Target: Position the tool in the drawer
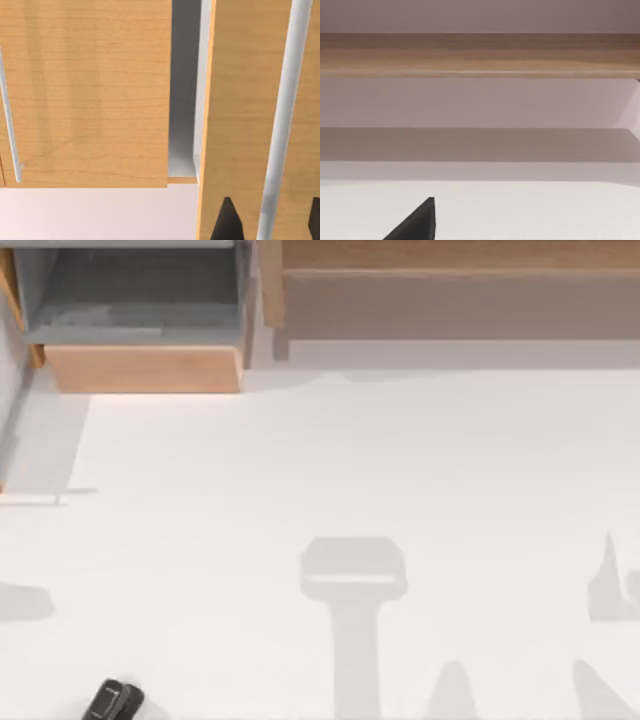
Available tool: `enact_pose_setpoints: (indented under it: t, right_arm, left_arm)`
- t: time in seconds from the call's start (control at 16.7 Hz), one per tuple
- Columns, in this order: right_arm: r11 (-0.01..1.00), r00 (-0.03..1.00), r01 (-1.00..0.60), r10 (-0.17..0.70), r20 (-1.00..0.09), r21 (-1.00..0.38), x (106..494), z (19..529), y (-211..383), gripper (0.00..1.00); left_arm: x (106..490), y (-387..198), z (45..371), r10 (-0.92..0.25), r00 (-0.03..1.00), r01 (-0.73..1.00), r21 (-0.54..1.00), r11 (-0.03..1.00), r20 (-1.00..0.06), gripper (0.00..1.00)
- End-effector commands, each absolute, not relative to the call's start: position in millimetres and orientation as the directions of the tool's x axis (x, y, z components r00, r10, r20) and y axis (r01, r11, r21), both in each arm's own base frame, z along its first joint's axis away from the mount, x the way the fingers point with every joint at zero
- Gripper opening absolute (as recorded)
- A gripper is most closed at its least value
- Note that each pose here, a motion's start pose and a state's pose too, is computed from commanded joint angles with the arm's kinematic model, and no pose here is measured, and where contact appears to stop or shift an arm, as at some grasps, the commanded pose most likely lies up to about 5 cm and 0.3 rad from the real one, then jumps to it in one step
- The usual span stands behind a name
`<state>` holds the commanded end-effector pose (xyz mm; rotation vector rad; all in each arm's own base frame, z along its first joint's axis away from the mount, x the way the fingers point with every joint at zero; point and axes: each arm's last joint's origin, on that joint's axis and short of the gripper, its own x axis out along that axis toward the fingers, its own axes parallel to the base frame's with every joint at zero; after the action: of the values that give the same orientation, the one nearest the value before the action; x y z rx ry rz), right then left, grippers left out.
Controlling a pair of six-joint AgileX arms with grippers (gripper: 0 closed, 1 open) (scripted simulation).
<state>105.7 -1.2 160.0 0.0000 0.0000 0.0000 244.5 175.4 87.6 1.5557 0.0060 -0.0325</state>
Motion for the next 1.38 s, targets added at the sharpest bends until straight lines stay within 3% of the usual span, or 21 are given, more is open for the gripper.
enact_pose_setpoints:
  t: [0.3,0.36,1.38]
  right_arm:
    - [1.000,1.000,0.000,0.000,0.000,0.000,106,160,-1,1.00]
    - [1.000,1.000,0.000,0.000,0.000,0.000,106,160,-1,1.00]
    - [1.000,1.000,0.000,0.000,0.000,0.000,106,160,-1,1.00]
  left_arm:
    - [245,175,88,-0.017,1.000,0.025,1.000,0.015,-0.024,0.98]
    - [245,175,88,-0.017,1.000,0.025,1.000,0.015,-0.024,1.00]
    - [226,175,87,-0.022,0.999,0.027,1.000,0.016,-0.026,1.00]
